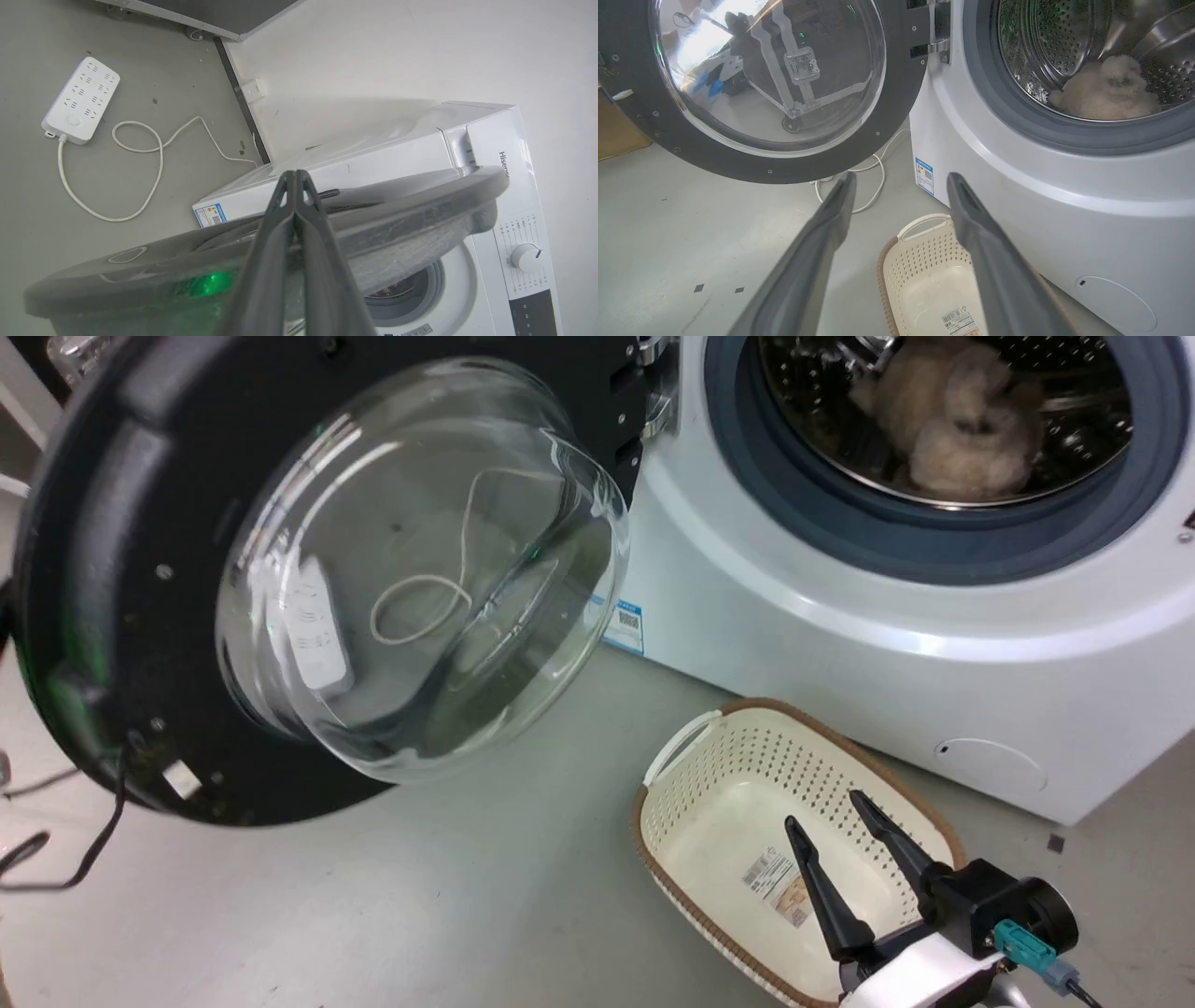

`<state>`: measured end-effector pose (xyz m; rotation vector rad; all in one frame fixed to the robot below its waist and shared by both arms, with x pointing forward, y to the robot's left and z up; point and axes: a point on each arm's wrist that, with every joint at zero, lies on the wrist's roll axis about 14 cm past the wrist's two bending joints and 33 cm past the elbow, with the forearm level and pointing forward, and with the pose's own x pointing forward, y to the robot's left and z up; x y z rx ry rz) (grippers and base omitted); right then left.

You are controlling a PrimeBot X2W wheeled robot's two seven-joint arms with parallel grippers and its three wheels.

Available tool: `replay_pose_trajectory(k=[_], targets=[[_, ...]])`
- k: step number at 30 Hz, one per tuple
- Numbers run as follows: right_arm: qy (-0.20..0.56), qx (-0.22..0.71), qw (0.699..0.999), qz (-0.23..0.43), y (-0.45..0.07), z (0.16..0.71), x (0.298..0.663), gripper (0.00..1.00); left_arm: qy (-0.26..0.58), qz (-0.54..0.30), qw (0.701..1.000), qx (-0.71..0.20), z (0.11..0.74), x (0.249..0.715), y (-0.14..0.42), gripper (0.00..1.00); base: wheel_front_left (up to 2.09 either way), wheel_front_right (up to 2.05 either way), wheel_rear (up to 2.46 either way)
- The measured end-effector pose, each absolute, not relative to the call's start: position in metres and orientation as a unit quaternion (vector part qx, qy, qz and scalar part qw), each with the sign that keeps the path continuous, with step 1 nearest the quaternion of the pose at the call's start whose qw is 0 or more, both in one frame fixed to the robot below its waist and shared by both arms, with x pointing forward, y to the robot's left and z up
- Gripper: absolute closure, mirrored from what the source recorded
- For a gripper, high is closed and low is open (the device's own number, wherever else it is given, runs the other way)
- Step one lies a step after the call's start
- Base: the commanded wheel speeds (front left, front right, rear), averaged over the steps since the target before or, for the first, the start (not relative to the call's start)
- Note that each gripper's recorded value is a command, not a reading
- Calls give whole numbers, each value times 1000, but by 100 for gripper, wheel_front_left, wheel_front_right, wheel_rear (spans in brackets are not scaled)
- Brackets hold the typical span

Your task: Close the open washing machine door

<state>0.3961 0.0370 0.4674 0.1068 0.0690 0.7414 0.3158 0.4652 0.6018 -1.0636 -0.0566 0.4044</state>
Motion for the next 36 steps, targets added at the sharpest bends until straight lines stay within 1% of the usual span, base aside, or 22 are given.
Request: replay_pose_trajectory(k=[4, 7, 14, 18, 19, 20, 25, 30, 36], targets=[[27, 49, 935, 351, 31, 473, 396, 0, 0, 146, 839, -523, 595, 307, 443, 100, 0, 0, 0], [17, 50, 938, 344, 28, 480, 395, 0, 32, 106, 833, -541, 581, 300, 415, 100, 0, 0, 0], [-9, 48, 949, 313, 11, 499, 394, 0, 102, -13, 801, -589, 555, 289, 322, 100, 0, 0, 0], [-12, 46, 956, 290, -5, 501, 391, 0, 155, -82, 784, -595, 544, 287, 263, 100, 0, 0, 0], [-15, 43, 961, 272, -18, 504, 391, 0, 188, -128, 766, -601, 540, 289, 222, 100, 0, 0, 0], [-16, 41, 963, 265, -23, 504, 391, 0, 197, -142, 760, -602, 539, 291, 209, 100, 0, 0, 0], [-13, 35, 976, 213, -58, 505, 394, 0, 220, -178, 723, -629, 530, 309, 156, 100, 0, 0, 0], [-9, 23, 988, 154, -100, 502, 393, 0, 235, -214, 674, -667, 527, 334, 105, 100, 0, 0, 0], [12, 18, 997, 72, -156, 489, 384, 0, 254, -266, 637, -678, 530, 372, 41, 100, 0, 0, 0]])
